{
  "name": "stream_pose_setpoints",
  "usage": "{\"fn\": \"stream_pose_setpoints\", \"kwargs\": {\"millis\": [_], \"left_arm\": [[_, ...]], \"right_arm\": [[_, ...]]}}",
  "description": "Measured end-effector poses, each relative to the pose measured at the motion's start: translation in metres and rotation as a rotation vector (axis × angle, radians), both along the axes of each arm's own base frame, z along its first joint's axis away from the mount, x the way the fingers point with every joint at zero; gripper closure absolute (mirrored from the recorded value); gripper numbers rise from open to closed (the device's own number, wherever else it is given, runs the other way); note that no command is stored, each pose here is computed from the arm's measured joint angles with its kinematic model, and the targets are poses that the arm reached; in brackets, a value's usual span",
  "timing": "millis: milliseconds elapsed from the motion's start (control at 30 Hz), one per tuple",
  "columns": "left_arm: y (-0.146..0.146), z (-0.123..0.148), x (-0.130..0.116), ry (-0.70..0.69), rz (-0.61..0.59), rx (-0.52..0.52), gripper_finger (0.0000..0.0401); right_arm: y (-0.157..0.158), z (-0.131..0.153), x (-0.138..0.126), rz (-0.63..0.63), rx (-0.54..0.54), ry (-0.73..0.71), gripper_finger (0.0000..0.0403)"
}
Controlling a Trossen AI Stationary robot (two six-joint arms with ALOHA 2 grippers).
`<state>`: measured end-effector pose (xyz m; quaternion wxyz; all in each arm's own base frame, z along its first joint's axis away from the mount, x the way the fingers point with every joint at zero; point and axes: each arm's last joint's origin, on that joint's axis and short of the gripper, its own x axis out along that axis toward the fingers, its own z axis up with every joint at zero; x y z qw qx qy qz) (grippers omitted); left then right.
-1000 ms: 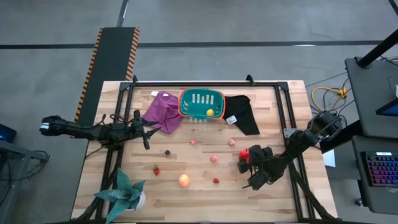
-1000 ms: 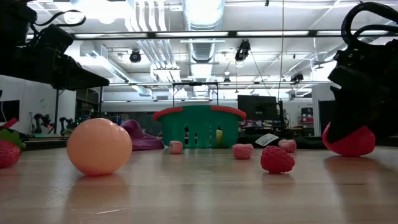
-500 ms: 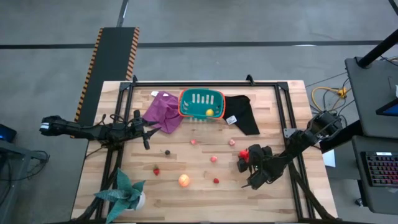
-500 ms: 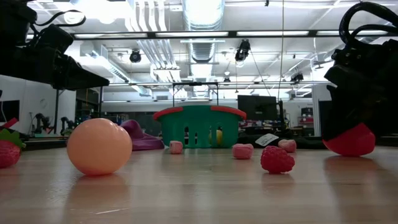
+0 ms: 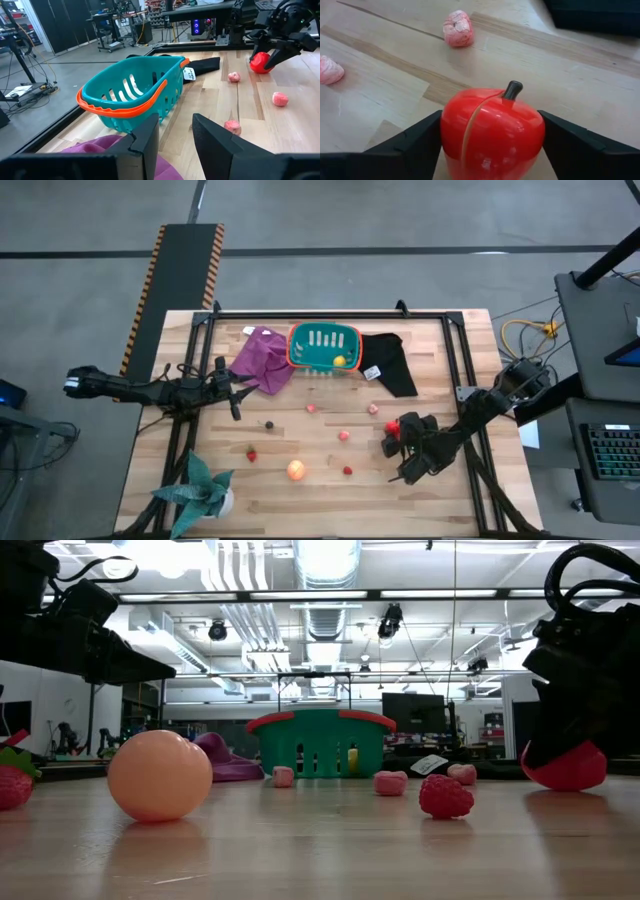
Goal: Pick and placing Produce into tupperware
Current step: Put the red apple into the blue bin
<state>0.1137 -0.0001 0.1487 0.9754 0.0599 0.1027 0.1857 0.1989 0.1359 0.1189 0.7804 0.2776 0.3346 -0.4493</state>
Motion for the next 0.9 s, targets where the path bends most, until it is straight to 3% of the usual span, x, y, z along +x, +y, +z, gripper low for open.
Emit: {"fn": "stream_pose_setpoints", "kwargs": {"millis": [167, 900], "left_arm": [[0.0000, 0.0000, 0.0000, 0.000, 0.000, 0.000, 0.0296], [0.0000, -0.0001, 0.0000, 0.001, 0.000, 0.001, 0.0296]], "right_arm": [[0.0002, 0.0003, 0.0001, 0.005, 0.002, 0.004, 0.0131], [0.0044, 0.0044, 0.0046, 0.020, 0.028, 0.002, 0.0132]]}}
